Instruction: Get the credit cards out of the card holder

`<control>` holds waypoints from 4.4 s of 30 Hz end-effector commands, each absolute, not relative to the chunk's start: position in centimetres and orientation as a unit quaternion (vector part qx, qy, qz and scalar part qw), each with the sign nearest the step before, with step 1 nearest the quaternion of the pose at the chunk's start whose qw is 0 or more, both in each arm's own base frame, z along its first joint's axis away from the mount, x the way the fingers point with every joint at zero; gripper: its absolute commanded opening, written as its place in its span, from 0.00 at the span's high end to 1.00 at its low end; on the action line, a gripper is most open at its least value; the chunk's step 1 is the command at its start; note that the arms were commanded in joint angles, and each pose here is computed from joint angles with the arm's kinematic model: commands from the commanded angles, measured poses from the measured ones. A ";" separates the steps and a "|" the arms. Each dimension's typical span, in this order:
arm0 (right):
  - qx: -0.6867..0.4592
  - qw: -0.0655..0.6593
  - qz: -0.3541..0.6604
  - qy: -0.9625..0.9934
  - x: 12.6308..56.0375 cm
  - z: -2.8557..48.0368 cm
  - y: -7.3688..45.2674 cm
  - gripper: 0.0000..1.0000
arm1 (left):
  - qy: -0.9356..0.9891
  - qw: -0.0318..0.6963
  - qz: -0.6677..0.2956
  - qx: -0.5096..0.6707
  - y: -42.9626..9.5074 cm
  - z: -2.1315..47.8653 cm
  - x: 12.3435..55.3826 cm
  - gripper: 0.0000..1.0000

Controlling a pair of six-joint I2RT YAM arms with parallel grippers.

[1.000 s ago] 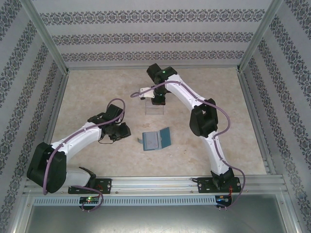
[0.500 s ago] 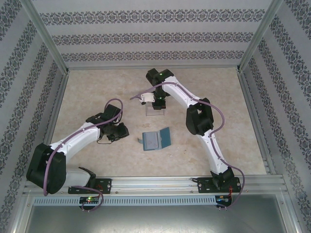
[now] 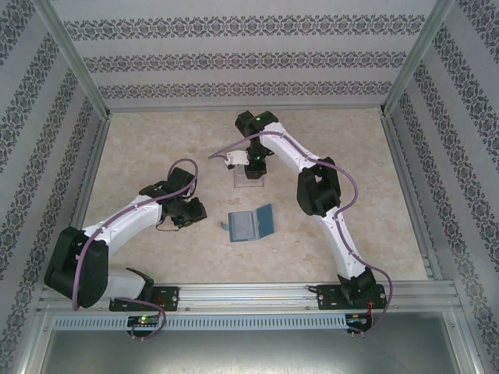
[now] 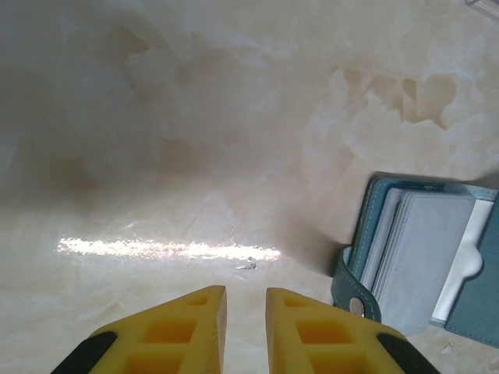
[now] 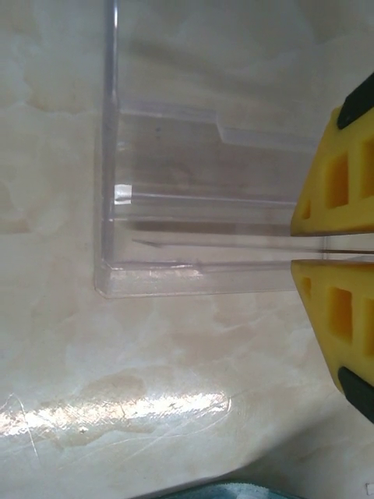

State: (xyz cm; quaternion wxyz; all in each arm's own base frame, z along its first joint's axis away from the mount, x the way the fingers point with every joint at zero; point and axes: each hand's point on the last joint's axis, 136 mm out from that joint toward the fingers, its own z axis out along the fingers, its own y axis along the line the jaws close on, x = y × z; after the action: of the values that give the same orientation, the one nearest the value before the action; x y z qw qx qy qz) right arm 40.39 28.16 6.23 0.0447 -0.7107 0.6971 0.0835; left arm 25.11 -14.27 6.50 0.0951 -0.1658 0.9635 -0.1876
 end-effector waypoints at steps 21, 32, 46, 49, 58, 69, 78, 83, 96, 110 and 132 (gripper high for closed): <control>-0.690 0.125 0.056 0.710 42.5 11.6 28.3 0.79 | 0.958 0.097 -0.217 -0.163 -15.2 7.7 26.3 0.78; -0.535 0.173 0.092 0.822 42.3 12.0 28.9 0.78 | 0.948 0.105 -0.262 -0.147 -17.5 8.4 27.5 0.79; -0.276 0.205 0.147 0.927 37.6 12.5 28.5 0.79 | 0.939 0.097 -0.312 -0.110 -22.0 8.8 28.7 0.80; -0.232 0.192 0.172 0.938 35.8 12.4 28.6 0.79 | 0.939 0.088 -0.317 -0.099 -23.0 8.6 28.8 0.80; -0.129 0.159 0.215 0.955 31.8 12.1 27.6 0.80 | 0.945 0.059 -0.318 -0.060 -25.5 8.2 28.0 0.81; -0.052 0.113 0.282 0.951 28.8 11.3 28.2 0.80 | 0.955 0.026 -0.291 -0.056 -25.1 5.8 26.0 0.84; -0.034 0.076 0.275 0.958 26.9 9.3 29.3 0.79 | 0.966 0.023 -0.253 -0.055 -23.8 4.2 25.5 0.86; -0.035 0.059 0.264 0.962 26.0 8.5 29.9 0.79 | 0.969 0.026 -0.239 -0.056 -23.2 3.9 25.4 0.88; -0.040 0.019 0.251 0.967 24.5 6.2 31.7 0.78 | 0.970 0.016 -0.233 -0.062 -22.7 2.5 24.7 0.92; -0.051 -0.011 0.253 0.966 23.9 4.9 33.3 0.75 | 0.969 0.006 -0.238 -0.065 -22.5 1.4 24.4 0.96; -0.050 -0.026 0.178 0.983 23.0 2.2 31.5 0.67 | 0.967 0.002 -0.245 -0.072 -22.0 1.0 24.2 0.97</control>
State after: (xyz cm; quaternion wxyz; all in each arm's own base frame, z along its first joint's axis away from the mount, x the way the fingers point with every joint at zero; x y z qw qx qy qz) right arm 23.43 32.63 3.15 -0.0206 -0.0468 0.9738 0.2215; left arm 24.54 -22.61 1.79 0.0045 -0.0751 0.9646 -0.2529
